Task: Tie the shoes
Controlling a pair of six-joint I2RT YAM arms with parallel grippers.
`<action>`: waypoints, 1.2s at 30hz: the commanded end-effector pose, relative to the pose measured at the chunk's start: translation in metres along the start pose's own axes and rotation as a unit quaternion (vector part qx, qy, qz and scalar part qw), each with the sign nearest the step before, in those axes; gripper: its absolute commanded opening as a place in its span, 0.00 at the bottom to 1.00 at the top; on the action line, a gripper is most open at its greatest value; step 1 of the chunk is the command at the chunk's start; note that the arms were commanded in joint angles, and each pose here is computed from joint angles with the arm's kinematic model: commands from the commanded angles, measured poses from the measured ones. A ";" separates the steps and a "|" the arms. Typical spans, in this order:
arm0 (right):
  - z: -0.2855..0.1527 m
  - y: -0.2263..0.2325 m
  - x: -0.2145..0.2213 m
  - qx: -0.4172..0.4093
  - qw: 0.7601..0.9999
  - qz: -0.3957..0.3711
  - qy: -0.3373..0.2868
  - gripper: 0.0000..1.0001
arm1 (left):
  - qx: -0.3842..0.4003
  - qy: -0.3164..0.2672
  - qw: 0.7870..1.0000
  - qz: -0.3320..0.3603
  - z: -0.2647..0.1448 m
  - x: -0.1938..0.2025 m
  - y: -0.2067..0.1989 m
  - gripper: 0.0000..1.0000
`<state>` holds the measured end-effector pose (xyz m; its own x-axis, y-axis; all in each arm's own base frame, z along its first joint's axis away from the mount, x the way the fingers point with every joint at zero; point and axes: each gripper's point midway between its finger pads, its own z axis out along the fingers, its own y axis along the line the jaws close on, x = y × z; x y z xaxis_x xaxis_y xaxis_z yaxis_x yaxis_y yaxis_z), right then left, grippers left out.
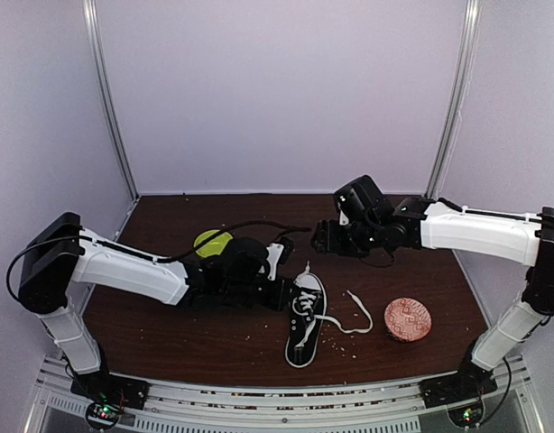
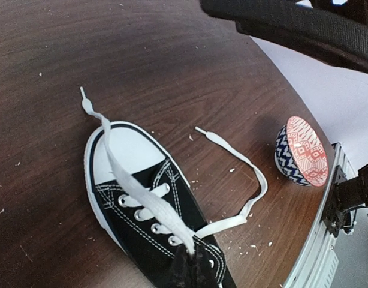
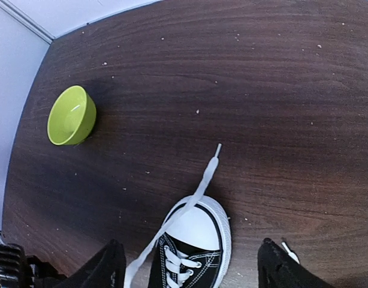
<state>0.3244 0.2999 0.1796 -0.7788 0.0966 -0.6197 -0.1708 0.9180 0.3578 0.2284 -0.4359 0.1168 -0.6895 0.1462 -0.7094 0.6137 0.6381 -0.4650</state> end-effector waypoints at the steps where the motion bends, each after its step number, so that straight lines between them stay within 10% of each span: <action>1: -0.014 -0.036 0.010 0.064 0.998 -0.017 -0.002 0.78 | -0.007 -0.018 1.000 -0.019 -0.014 -0.007 0.004 0.00; 20: 0.032 -0.119 0.126 0.159 0.962 -0.089 0.202 0.55 | -0.009 -0.009 1.000 -0.015 -0.018 -0.007 0.003 0.00; 36: 0.036 -0.147 0.158 0.181 0.952 -0.080 0.234 0.43 | -0.005 -0.009 1.000 -0.022 -0.020 -0.007 0.000 0.00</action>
<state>0.2595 0.2137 0.0173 -0.9458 -0.1642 -0.2803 -0.1736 0.9848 0.0089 0.2222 -0.4177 0.1178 -0.7181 0.1350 -0.6827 0.5749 0.6679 -0.4726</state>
